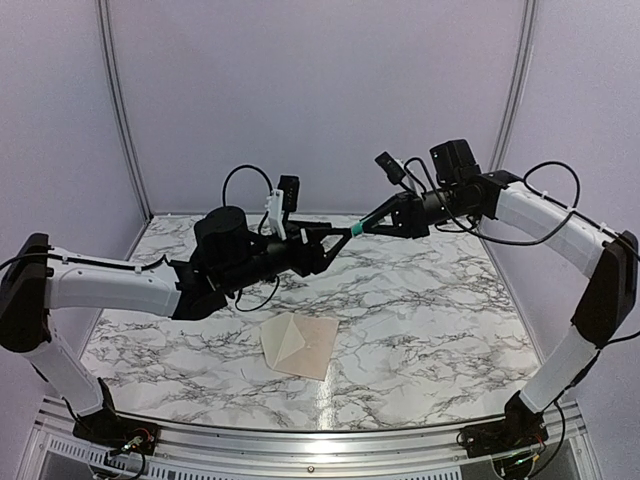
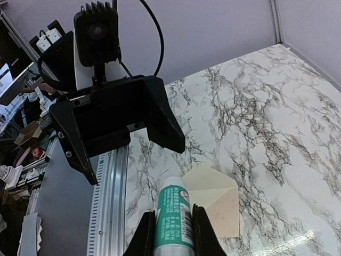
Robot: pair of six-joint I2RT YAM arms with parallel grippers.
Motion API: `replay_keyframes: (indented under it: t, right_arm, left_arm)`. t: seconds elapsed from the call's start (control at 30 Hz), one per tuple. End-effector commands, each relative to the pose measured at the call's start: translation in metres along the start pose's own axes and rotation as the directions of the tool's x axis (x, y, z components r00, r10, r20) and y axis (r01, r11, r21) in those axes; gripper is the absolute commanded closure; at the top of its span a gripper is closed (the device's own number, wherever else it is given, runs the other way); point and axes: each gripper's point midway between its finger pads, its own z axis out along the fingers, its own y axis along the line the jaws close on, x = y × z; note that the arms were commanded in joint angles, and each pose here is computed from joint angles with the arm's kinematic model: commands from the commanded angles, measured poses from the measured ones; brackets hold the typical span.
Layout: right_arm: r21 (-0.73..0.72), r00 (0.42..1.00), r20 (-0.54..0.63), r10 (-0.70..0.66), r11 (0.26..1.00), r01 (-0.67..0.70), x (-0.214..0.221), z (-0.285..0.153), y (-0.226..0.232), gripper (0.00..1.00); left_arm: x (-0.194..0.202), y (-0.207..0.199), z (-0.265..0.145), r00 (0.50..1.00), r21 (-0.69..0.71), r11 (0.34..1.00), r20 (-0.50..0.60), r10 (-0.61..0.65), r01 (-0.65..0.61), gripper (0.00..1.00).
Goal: Place the letter into the envelope and seal it
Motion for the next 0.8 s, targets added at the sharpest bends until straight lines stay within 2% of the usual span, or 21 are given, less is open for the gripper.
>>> replay_keyframes:
  t: [0.0,0.27,0.47,0.77]
  right_arm:
    - [-0.082,0.997,0.073,-0.028,0.996,0.034,-0.018,-0.008,0.023,0.90]
    - [-0.091,0.997,0.079,-0.024,0.995,0.032,-0.015,-0.009,0.028,0.87]
    - [-0.097,0.997,0.073,-0.013,0.995,0.020,-0.011,-0.007,0.027,0.86]
    - [-0.106,0.998,0.066,-0.004,0.994,0.011,-0.008,-0.006,0.026,0.85]
  left_arm:
    - [-0.009,-0.020,0.009,0.998,0.089,0.996,0.053,0.013,-0.017,0.32]
    - [-0.001,-0.033,0.021,1.000,0.177,0.984,0.015,0.006,-0.009,0.52]
    - [0.005,-0.039,0.024,1.000,0.218,0.976,-0.002,0.014,-0.013,0.62]
    - [0.003,-0.042,0.026,1.000,0.241,0.971,-0.002,0.002,-0.002,0.68]
